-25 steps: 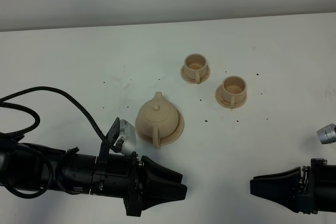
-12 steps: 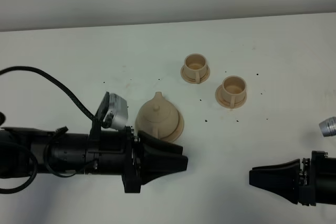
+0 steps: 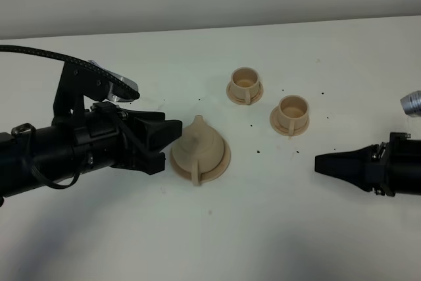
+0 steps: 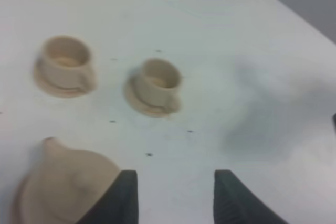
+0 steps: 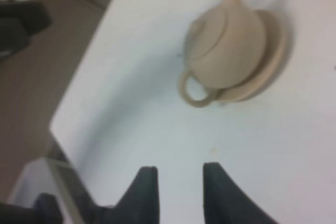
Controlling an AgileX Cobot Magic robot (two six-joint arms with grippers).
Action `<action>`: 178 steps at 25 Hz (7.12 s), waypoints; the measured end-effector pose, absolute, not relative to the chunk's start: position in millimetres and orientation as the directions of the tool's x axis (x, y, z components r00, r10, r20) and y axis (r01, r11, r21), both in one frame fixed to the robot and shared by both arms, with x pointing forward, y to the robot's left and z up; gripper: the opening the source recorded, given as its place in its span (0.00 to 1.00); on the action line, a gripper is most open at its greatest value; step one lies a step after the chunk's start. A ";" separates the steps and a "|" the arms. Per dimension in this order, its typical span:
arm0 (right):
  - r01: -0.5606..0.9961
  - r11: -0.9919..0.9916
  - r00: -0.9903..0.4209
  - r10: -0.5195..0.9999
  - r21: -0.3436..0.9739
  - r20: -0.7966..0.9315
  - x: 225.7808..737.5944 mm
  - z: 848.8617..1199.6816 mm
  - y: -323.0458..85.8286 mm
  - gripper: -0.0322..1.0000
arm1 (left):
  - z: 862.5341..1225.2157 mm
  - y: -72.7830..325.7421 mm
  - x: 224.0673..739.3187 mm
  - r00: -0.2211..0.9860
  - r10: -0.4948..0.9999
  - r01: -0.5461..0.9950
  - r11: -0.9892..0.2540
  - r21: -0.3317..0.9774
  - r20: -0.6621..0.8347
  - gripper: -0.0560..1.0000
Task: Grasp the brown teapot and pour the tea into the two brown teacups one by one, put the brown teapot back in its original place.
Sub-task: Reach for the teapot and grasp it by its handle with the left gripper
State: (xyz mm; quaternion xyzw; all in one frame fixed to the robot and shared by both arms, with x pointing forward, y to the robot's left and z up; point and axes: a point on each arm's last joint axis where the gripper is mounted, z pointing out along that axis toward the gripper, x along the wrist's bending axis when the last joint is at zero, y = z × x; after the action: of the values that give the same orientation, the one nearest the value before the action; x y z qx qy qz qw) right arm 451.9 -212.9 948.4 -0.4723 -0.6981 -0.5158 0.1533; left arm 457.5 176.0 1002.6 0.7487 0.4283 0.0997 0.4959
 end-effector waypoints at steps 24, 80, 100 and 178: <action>0.794 0.109 -0.206 0.974 0.598 0.096 338.9 1055.5 -278.3 0.26 | 1000.8 186.8 465.8 0.452 0.844 0.604 -0.051 0.795 -0.290 0.42; 0.544 0.095 -0.247 0.968 0.834 0.052 249.4 1050.8 -280.1 0.26 | 959.2 95.9 521.8 0.283 0.944 0.959 -0.281 0.038 -0.171 0.40; 0.544 0.095 -0.247 0.968 0.834 0.052 249.4 1050.8 -280.1 0.26 | 964.1 73.3 559.7 0.214 0.971 0.972 -0.223 -0.079 -0.106 0.35; 0.544 0.093 -0.249 0.967 0.834 0.054 249.4 1050.8 -279.9 0.26 | 960.2 78.7 577.6 0.276 0.958 0.959 -0.280 -0.050 -0.073 0.20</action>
State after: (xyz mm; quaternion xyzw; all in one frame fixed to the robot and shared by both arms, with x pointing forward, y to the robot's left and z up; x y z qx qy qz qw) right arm 249.4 -279.9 1050.8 -0.5494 -0.6876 -0.3894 -0.2718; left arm 577.6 78.7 960.2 0.7987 0.6002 -0.0442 0.0021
